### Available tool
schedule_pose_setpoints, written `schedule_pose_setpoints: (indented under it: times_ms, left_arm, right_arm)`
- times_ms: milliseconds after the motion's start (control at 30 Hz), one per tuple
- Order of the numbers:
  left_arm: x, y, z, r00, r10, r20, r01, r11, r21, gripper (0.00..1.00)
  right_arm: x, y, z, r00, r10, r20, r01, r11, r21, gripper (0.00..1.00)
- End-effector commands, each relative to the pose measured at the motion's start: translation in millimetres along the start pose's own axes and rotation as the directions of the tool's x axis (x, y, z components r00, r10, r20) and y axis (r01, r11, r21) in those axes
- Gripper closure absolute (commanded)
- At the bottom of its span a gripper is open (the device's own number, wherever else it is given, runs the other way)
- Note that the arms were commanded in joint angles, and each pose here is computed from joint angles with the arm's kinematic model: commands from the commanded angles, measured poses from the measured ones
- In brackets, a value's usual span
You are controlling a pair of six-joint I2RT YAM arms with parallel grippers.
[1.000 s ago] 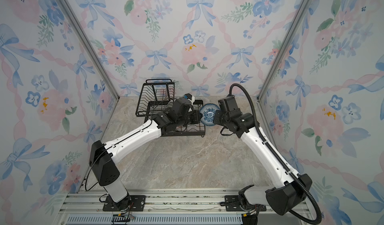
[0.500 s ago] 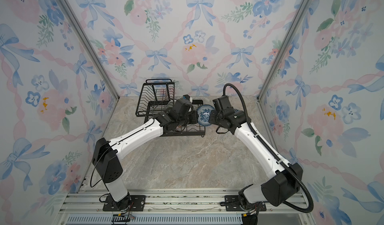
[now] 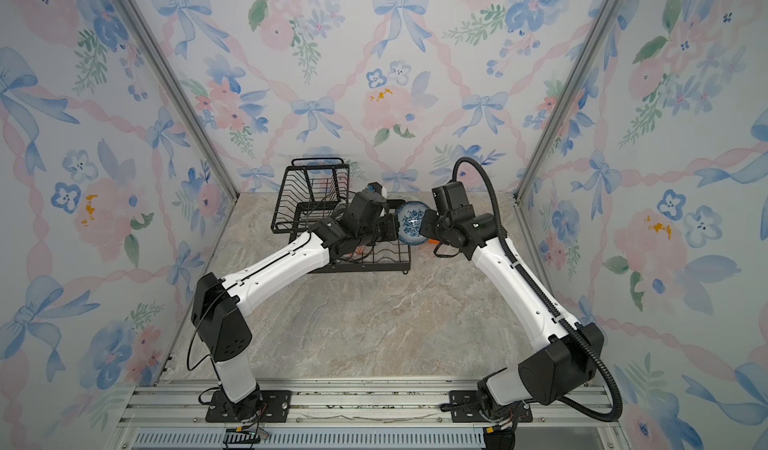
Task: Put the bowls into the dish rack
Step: 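Open right gripper and draw it back while left gripper holds the bowl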
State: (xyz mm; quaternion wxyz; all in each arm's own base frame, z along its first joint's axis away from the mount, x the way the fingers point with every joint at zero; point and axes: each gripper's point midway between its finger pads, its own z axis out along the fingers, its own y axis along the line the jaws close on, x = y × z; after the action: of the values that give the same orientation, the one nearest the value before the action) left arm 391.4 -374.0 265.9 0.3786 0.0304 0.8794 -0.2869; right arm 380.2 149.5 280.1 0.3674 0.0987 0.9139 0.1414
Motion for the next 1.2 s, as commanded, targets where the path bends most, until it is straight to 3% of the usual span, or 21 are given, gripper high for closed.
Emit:
schedule_pose_setpoints:
  times_ms: [0, 333, 567, 767, 967, 1167]
  left_arm:
    - [-18.5, -26.0, -11.0, 0.998, 0.016, 0.054, -0.02, 0.997, 0.076, 1.0]
    - [-42.8, -22.4, -14.9, 0.993, 0.019, 0.12, -0.025, 0.998, 0.049, 1.0]
    - [-75.4, -7.2, -13.9, 0.983, -0.001, 0.185, -0.002, 1.0, 0.015, 1.0]
    - [-121.1, 4.4, -32.6, 0.946, 0.017, 0.325, 0.006, 0.998, -0.067, 1.0]
    - [-158.3, 8.5, -51.3, 0.89, 0.051, 0.453, 0.022, 0.988, -0.153, 1.0]
    - [-185.3, 8.4, -71.5, 0.814, 0.078, 0.576, 0.034, 0.983, -0.182, 1.0]
  right_arm:
    - [-16.0, 12.9, -4.4, 1.0, 0.018, 0.026, -0.016, 0.998, -0.068, 0.69]
    - [-25.5, 5.8, -10.6, 0.998, 0.051, 0.033, -0.048, 0.995, -0.084, 0.37]
    - [-50.5, -7.8, -36.8, 0.989, 0.128, 0.07, -0.119, 0.986, -0.116, 0.02]
    - [-81.6, -13.9, -73.4, 0.959, 0.251, 0.136, -0.225, 0.958, -0.181, 0.03]
    - [-115.7, -1.7, -99.4, 0.871, 0.471, 0.137, -0.402, 0.845, -0.353, 0.03]
    - [-141.4, 16.0, -107.7, 0.747, 0.661, 0.069, -0.551, 0.674, -0.492, 0.03]
